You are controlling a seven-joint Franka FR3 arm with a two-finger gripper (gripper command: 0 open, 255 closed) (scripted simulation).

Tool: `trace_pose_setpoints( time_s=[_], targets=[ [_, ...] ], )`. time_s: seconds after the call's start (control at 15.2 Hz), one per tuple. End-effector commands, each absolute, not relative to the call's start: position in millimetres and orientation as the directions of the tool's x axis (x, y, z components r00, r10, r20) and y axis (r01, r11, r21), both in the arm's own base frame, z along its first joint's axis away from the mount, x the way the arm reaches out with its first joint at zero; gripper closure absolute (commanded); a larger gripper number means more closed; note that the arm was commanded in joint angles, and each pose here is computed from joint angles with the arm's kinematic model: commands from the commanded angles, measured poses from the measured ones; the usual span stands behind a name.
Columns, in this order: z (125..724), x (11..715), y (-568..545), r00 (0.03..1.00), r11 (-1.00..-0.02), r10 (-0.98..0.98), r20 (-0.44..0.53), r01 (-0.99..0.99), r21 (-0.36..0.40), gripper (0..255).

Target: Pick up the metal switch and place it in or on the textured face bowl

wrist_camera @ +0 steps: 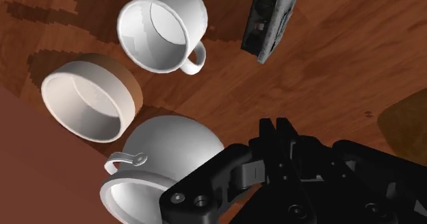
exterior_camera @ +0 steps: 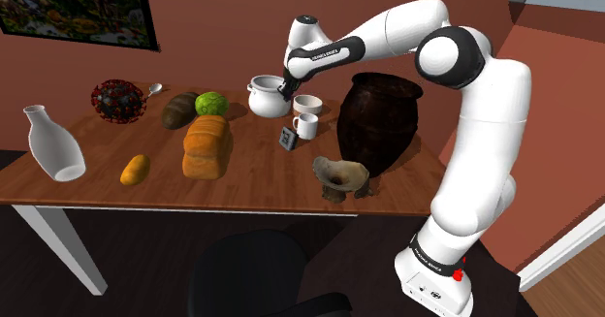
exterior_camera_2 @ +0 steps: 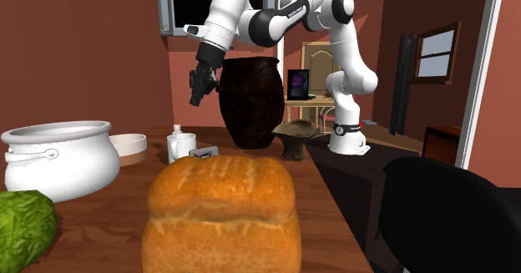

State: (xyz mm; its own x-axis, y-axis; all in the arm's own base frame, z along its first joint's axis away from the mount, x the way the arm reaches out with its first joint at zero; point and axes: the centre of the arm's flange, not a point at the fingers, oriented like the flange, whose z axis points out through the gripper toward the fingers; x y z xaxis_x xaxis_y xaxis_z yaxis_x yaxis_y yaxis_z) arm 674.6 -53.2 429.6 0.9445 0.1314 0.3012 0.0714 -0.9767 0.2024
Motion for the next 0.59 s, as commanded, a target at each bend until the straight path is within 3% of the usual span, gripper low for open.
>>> trace_pose_setpoints(
  time_s=[0.0, 0.13, 0.2, 0.53],
  targets=[
    [434, 674, -53, 0.945, -0.977, 0.131, 0.301, 0.071, 0.202, 255],
    [433, 669, -52, 0.945, -0.977, 0.131, 0.301, 0.071, 0.202, 255],
    [433, 669, -52, 0.945, -0.977, 0.131, 0.301, 0.071, 0.202, 0],
    [379, 683, -97, 0.981, -0.999, 0.042, 0.191, 0.035, 0.038, 0]
  ],
)
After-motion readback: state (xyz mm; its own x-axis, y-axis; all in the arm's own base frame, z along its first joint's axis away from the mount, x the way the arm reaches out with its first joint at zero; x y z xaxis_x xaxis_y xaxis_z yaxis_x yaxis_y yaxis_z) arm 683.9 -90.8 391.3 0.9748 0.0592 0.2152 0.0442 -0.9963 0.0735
